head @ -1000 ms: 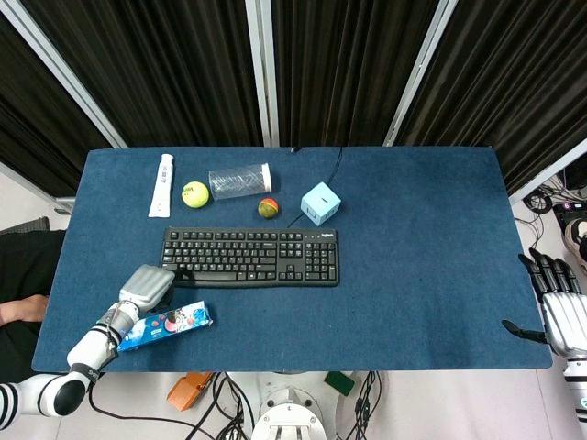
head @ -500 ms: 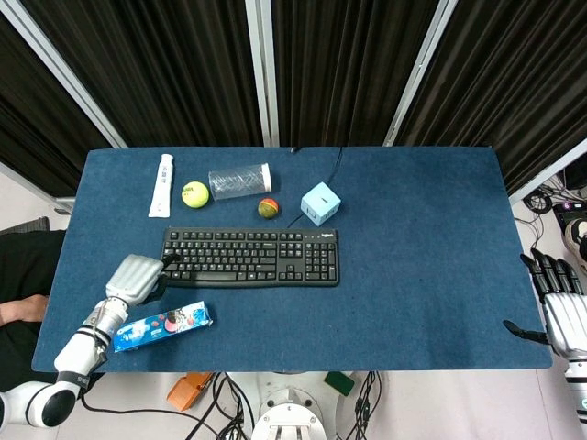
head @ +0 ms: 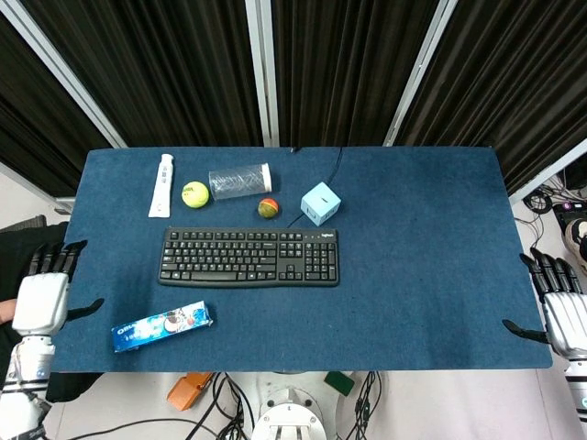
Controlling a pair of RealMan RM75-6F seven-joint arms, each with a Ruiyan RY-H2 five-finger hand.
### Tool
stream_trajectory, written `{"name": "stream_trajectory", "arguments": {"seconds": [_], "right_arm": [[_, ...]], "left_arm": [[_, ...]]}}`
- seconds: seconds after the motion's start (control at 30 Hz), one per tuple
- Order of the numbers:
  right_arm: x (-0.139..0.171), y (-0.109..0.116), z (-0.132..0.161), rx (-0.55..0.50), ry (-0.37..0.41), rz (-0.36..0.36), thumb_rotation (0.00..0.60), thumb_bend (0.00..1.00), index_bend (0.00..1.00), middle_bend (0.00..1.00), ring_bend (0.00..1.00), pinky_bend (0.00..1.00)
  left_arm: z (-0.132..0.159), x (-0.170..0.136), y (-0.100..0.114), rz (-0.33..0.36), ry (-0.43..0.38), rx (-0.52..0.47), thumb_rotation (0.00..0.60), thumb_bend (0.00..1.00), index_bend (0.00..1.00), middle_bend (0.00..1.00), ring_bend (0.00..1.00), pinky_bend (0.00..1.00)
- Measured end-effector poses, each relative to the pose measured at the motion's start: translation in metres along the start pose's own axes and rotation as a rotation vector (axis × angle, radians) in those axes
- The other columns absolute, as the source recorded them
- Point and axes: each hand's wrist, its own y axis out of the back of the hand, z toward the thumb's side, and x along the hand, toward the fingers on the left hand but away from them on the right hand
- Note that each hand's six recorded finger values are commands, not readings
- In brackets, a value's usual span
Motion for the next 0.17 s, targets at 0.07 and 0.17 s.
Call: {"name": "stream_trajectory", "arguments": {"seconds": [0.07,0.17], "right_arm": [[0.000,0.001,0.002,0.002,0.005,-0.002,0.600,0.08,0.00,0.00,0.00,0.00],[0.000,0.001,0.003,0.003,0.008,-0.006,0.600,0.08,0.00,0.00,0.00,0.00]], "left_arm": [[-0.008,-0.013,-0.001,0.011,0.018,-0.002,0.600,0.07,0.09,0.12,0.07,0.05],[-0.016,-0.031,-0.002,0.018,0.037,-0.005,0.600,0.07,0.09,0.12,0.07,0.04]]}}
